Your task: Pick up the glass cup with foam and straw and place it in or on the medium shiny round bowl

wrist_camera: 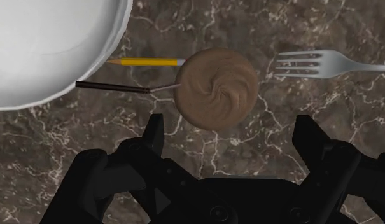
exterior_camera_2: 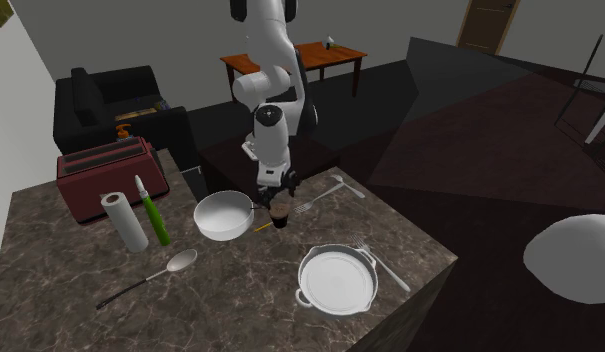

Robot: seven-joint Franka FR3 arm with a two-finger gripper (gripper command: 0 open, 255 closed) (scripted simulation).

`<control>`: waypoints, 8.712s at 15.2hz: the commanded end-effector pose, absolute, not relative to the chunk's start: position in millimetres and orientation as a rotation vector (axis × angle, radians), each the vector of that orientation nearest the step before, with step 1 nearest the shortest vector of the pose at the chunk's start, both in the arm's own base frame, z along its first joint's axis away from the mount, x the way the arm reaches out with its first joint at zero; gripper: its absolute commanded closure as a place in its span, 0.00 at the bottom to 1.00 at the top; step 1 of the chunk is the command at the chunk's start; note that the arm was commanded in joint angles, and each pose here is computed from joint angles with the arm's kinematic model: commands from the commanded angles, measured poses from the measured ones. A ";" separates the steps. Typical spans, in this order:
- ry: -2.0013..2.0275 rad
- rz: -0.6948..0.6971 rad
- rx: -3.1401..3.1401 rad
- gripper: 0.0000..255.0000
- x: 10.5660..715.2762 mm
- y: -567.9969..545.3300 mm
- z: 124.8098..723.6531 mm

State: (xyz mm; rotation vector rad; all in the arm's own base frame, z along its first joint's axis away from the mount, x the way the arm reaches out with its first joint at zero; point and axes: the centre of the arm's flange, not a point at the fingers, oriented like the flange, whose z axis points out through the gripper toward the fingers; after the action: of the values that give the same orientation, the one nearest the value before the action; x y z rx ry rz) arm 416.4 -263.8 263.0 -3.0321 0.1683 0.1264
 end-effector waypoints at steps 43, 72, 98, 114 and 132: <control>-0.081 -0.054 -3.124 0.00 351.7 -239.4 229.8; -0.081 -0.054 -3.124 1.00 352.1 -239.1 263.8; -0.081 -0.054 -3.124 1.00 326.8 -285.4 379.9; -0.061 -0.091 -3.169 0.00 309.9 -365.3 349.9; 0.016 -0.237 -3.331 0.00 433.6 -359.7 249.0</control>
State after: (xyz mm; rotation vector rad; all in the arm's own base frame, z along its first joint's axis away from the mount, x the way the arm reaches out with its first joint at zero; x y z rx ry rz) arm 432.4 -358.3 255.2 -3.3310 0.0150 -0.2367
